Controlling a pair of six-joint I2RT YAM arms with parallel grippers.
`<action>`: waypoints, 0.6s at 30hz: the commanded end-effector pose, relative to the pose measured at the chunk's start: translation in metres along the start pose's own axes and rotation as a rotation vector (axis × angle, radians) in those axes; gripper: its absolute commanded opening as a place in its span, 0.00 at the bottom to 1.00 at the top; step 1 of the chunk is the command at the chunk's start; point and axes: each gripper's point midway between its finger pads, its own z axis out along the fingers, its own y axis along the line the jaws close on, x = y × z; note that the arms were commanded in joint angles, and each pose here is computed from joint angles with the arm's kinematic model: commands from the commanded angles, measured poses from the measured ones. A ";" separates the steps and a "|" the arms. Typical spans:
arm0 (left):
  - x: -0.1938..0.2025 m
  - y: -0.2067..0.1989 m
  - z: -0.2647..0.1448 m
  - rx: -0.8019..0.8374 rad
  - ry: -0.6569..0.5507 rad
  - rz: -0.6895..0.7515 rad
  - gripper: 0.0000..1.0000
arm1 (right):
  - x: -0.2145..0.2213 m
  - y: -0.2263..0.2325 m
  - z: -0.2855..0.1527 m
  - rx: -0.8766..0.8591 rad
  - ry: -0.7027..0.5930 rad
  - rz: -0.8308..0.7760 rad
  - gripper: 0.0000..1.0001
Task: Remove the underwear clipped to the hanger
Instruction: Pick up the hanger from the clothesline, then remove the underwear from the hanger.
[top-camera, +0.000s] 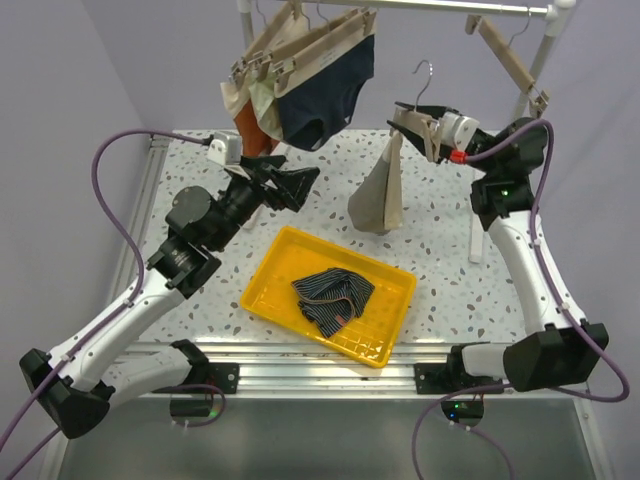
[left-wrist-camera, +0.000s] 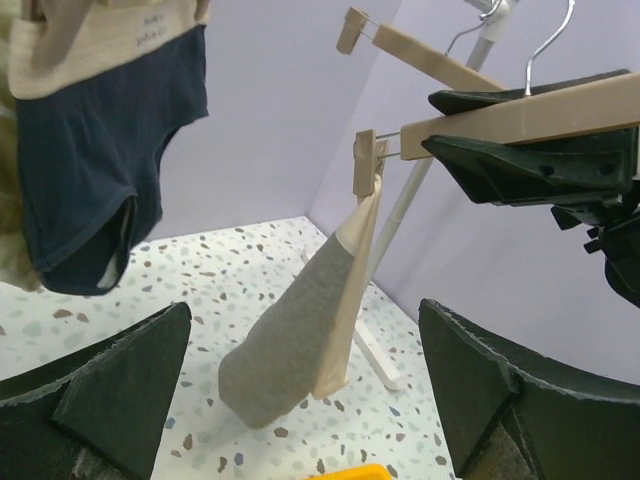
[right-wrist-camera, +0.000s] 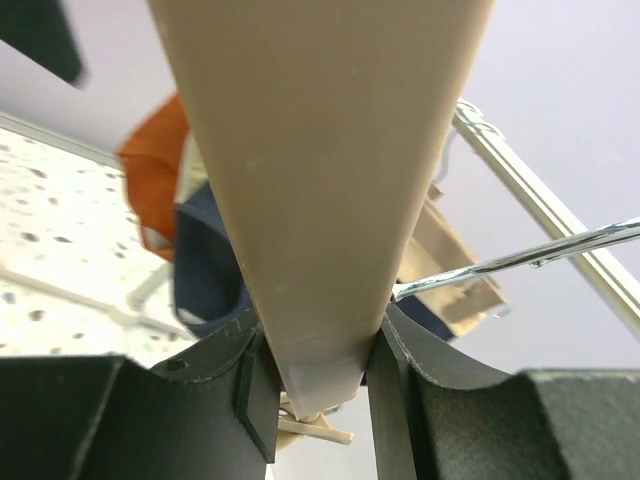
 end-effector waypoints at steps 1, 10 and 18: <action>-0.009 -0.015 0.008 0.074 -0.008 -0.082 1.00 | -0.031 0.025 -0.008 -0.085 -0.072 0.010 0.00; -0.016 -0.026 0.014 0.322 0.063 -0.271 1.00 | -0.075 0.069 -0.032 -0.236 -0.134 -0.024 0.00; -0.020 -0.018 0.024 0.349 0.091 -0.334 1.00 | -0.046 0.065 -0.038 -0.187 0.013 -0.093 0.00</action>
